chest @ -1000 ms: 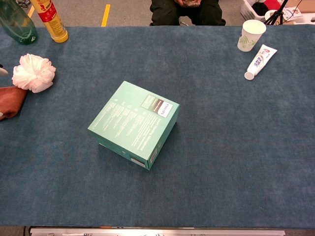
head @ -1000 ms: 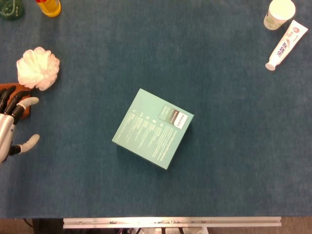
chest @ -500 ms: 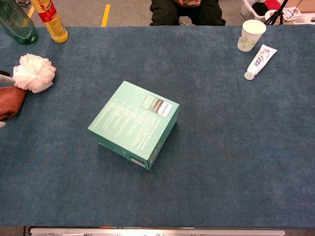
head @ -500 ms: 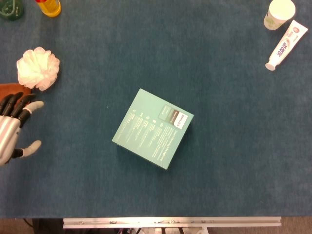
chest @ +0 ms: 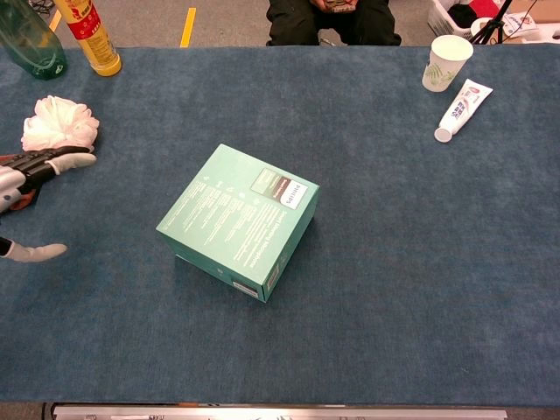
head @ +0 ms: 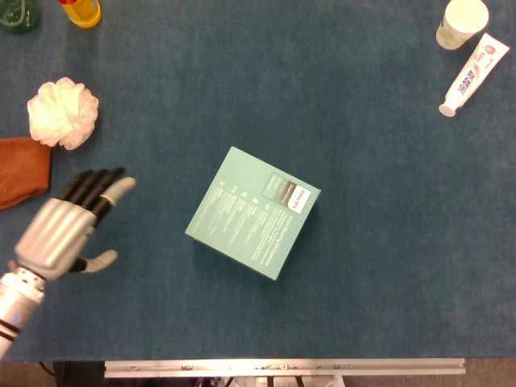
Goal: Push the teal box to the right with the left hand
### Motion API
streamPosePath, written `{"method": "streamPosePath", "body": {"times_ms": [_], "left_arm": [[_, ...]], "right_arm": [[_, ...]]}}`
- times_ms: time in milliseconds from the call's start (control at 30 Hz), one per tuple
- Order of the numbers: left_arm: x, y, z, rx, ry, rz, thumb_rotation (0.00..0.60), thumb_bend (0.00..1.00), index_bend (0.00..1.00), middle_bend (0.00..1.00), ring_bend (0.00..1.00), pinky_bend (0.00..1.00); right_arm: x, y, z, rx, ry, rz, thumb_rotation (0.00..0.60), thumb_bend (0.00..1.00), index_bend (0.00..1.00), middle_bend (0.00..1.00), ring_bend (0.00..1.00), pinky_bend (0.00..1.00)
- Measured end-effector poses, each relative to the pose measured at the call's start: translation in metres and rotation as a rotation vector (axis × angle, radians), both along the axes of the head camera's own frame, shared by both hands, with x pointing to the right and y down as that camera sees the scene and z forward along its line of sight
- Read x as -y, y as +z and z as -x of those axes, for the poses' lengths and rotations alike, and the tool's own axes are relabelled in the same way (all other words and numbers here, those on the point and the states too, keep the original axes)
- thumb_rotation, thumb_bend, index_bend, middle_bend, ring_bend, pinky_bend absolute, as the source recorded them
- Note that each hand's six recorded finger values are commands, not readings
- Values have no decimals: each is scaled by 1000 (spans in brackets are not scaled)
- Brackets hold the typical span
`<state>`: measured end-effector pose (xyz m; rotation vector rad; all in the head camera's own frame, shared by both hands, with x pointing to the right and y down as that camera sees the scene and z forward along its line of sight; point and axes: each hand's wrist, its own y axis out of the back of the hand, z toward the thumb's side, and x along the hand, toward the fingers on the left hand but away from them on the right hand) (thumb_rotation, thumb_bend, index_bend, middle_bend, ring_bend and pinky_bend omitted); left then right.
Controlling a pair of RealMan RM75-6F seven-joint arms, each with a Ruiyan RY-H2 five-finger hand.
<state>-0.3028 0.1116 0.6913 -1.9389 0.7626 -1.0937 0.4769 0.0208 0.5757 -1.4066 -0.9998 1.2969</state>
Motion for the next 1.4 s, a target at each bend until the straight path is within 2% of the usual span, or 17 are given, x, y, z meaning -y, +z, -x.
{"method": "streamPosePath", "body": {"times_ms": [333,500,800,1233,1400], "left_arm": [[-1,22,-54,-66,155,33,600,198,0,0,0,56],[2,26,-72,-98,189,32,600,198,0,0,0,56],[10,32,-95,-158,195,29,600,198,0,0,0,56],[31,40,-112,-212,143,10,600,198,0,0,0,56],[39,39,-122,-259,120,-8,600,198,0,0,0,56]], "right_arm": [[-2,-1,-4,12,7,5,600,123,286,497,409,280],[-2,0,-7,13,13,11,600,123,286,497,409,280],[-2,2,-9,17,17,24,600,122,286,497,409,280],[-3,3,-13,24,28,31,600,122,286,497,409,280],[-3,4,-13,29,28,32,600,123,286,497,409,280]]}}
